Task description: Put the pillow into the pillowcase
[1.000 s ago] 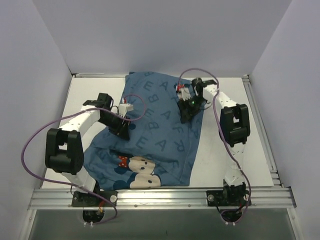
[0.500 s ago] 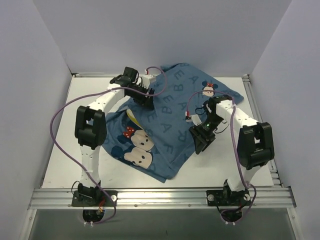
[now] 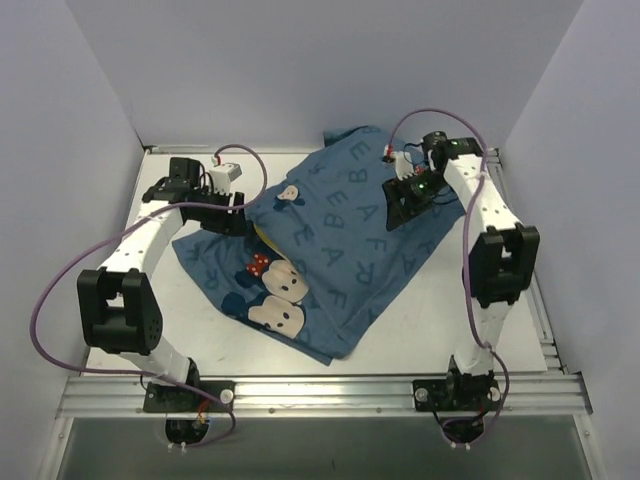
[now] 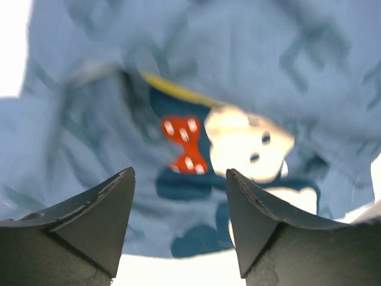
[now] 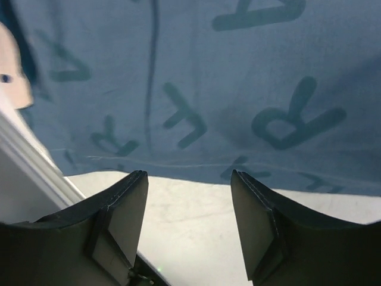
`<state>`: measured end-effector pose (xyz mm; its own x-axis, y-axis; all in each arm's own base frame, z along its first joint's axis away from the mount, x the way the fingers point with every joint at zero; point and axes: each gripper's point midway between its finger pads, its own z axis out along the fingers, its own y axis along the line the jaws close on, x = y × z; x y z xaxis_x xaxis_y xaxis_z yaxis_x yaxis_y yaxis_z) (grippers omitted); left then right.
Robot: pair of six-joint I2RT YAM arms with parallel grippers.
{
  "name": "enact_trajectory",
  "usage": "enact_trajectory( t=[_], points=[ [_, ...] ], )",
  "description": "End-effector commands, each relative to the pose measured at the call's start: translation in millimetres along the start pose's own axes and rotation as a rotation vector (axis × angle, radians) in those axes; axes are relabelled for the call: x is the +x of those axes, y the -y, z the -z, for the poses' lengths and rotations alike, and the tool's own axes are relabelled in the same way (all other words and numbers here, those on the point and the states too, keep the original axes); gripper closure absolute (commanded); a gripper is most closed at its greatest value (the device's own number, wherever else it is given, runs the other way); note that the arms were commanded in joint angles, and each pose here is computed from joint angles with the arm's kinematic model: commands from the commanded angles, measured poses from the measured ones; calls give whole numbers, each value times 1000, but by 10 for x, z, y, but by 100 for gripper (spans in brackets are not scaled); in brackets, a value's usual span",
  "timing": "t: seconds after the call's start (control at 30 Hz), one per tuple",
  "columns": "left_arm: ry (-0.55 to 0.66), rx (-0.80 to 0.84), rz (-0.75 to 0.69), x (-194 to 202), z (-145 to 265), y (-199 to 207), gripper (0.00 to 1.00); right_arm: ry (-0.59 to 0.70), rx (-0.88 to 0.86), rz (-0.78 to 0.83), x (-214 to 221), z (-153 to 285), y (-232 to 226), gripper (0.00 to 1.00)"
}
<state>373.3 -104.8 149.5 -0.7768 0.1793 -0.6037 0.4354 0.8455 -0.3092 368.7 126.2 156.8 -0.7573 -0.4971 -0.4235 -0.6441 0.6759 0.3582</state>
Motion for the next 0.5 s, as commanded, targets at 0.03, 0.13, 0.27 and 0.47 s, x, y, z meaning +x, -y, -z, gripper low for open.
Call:
enact_trajectory(
  t=[0.03, 0.13, 0.27, 0.47],
  points=[
    [-157, -7, 40, 527, -74, 26, 44, -284, 75, -10, 481, -636, 249, 43],
    [-173, 112, 64, 525, -232, 204, 57, -413, 88, -1, 824, -776, 305, 46],
    [-163, 201, 18, 226, -623, 426, 65, -465, 45, -19, 1065, -779, 146, 48],
    [-167, 263, -48, -162, -1488, 606, 68, -566, -137, 1, 1533, -685, -529, 51]
  ],
)
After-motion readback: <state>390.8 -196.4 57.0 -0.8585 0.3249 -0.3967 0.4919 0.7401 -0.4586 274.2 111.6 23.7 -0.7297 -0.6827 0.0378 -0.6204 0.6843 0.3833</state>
